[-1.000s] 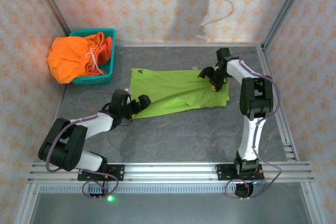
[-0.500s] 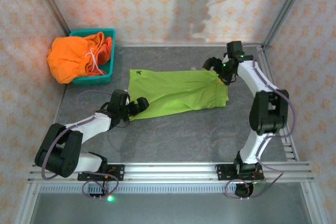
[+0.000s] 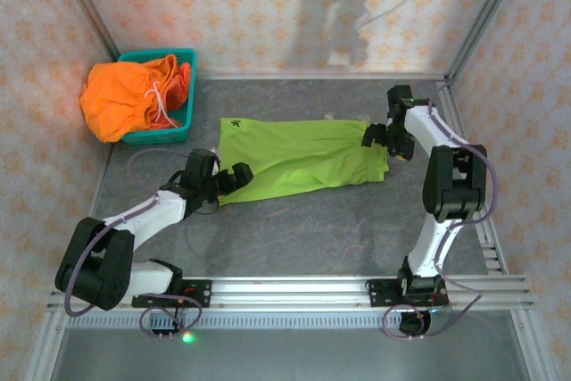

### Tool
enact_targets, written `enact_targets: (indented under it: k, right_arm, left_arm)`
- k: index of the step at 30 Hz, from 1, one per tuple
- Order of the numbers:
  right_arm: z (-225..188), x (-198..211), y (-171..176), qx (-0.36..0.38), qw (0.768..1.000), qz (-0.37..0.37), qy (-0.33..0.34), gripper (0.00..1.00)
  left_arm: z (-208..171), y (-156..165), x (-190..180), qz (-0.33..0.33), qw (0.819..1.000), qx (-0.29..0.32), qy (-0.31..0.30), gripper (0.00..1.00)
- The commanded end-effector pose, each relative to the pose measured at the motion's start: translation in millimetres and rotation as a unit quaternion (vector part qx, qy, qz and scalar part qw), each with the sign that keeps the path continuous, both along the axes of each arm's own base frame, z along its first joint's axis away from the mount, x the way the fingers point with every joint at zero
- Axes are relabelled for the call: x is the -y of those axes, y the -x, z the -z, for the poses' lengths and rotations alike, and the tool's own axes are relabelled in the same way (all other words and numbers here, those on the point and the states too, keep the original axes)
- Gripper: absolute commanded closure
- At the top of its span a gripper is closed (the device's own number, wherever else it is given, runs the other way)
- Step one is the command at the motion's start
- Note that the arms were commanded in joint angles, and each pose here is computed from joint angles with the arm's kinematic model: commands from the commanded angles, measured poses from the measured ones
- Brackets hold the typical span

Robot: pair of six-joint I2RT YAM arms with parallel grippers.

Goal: Fold and stack the shorts

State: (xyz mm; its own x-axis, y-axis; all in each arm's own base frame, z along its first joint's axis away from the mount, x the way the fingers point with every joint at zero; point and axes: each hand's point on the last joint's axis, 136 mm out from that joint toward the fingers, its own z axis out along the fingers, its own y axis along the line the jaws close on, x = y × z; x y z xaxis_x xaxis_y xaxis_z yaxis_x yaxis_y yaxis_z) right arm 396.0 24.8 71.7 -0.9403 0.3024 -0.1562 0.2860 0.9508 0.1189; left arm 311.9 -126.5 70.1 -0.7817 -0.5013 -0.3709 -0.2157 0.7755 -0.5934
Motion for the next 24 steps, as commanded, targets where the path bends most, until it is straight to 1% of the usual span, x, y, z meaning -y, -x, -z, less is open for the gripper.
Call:
enact_targets:
  k: [1,4,8,11,14,19,21,24]
  right_arm:
    - [12.2,0.3,13.9,-0.04,0.999,-0.014,0.002,0.06]
    - [22.7,-11.1,17.8,-0.054,0.998,-0.009,-0.033,0.08]
    - [32.6,-22.7,20.6,-0.066,0.996,0.0,-0.068,0.16]
    - [42.5,-23.6,23.6,-0.08,0.994,0.003,-0.071,0.26]
    - [51.8,-22.3,28.4,-0.096,0.993,0.004,-0.067,0.33]
    - [60.3,-18.4,33.1,-0.106,0.993,0.007,-0.054,0.51]
    - [62.7,-14.9,34.6,-0.111,0.993,0.006,-0.043,0.63]
    - [64.5,-10.7,36.4,-0.117,0.993,0.001,-0.026,0.75]
  left_arm:
    - [-4.5,-1.7,-6.0,0.0,1.0,0.009,-0.016,0.0]
    - [-4.6,-1.8,-5.8,0.0,1.0,0.009,-0.016,0.0]
    - [-3.0,-2.0,-6.2,0.0,1.0,0.007,-0.018,0.0]
    - [-2.0,-1.4,-6.2,0.0,1.0,0.005,-0.018,0.0]
    - [-1.4,-0.2,-6.7,0.0,1.0,0.005,-0.019,0.0]
    - [-7.1,-1.7,-7.0,-0.002,1.0,0.012,-0.017,0.0]
    - [-12.0,-3.2,-7.0,-0.003,1.0,0.018,-0.016,0.0]
    - [-20.7,-5.2,-7.0,-0.003,1.0,0.027,-0.015,0.0]
